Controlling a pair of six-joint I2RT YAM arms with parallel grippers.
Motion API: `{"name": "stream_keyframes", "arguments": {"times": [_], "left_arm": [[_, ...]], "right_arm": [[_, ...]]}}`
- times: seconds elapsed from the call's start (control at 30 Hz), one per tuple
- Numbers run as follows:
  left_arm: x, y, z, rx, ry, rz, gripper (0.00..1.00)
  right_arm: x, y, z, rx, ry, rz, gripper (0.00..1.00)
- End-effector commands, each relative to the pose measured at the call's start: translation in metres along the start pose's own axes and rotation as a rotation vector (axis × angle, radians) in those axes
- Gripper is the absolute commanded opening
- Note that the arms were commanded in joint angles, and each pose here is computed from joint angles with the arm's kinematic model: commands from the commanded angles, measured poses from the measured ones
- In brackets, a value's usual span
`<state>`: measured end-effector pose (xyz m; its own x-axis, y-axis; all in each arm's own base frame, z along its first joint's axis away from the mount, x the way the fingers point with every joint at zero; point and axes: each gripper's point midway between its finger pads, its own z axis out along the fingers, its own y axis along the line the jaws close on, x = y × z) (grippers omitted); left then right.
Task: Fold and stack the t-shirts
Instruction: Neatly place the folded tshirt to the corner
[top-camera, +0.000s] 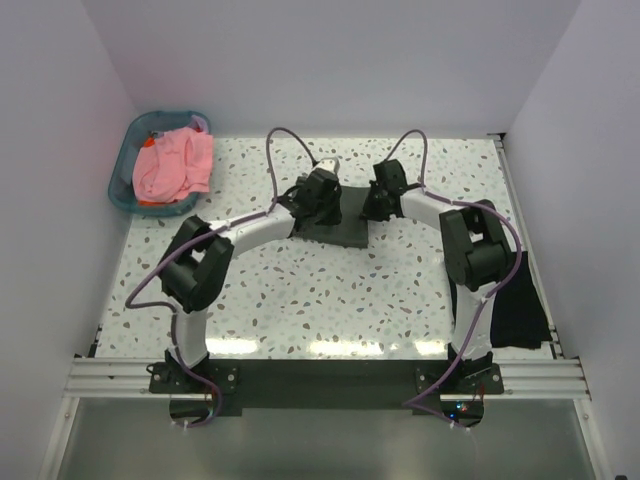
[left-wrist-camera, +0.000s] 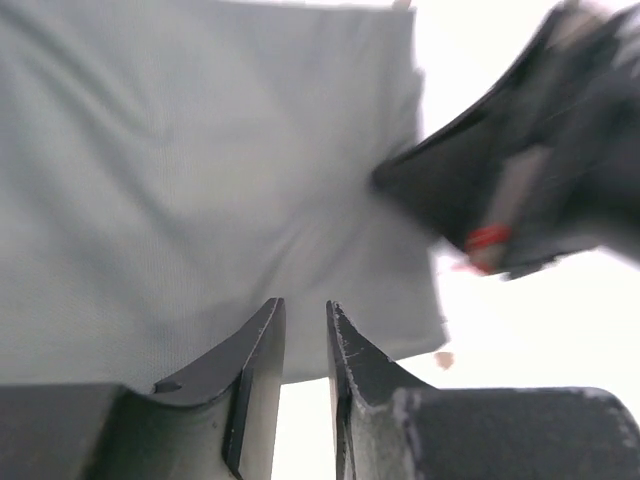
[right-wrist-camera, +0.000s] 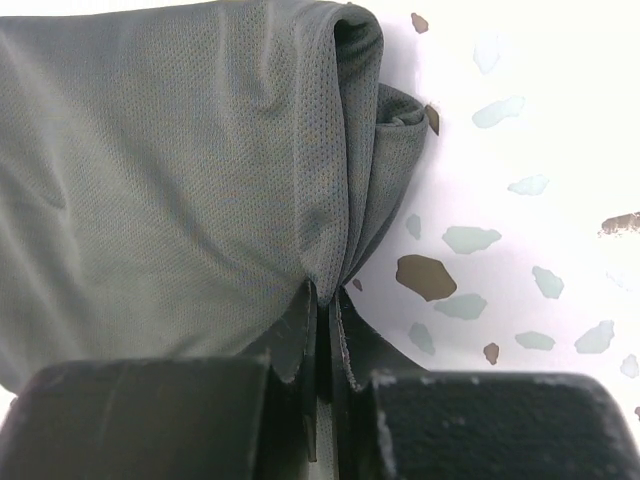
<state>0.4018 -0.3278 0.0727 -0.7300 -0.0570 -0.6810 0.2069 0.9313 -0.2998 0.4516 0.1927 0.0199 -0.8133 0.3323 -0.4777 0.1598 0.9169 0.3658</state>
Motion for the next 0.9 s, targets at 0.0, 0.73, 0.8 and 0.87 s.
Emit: {"name": "stream_keyframes", "arguments": {"times": [0.0, 0.73, 0.8, 0.87], "left_arm": [[-0.084, -0.030, -0.056, 0.057, -0.195, 0.005, 0.29], [-0.108, -0.032, -0.148, 0.135, -0.293, -0.004, 0.30], [-0.107, -0.030, -0.153, 0.137, -0.293, -0.002, 0.30], [-0.107, -0.030, -0.159, 0.143, -0.293, 0.003, 0.30]], "right_arm": [[0.020, -0.038, 0.004, 0.171, 0.047, -0.024, 0.00], [-0.016, -0.114, -0.059, 0.696, -0.010, 0.141, 0.00], [-0.033, -0.122, -0.078, 0.786, -0.090, 0.190, 0.00], [-0.033, -0.142, -0.106, 0.930, -0.109, 0.239, 0.00]]}}
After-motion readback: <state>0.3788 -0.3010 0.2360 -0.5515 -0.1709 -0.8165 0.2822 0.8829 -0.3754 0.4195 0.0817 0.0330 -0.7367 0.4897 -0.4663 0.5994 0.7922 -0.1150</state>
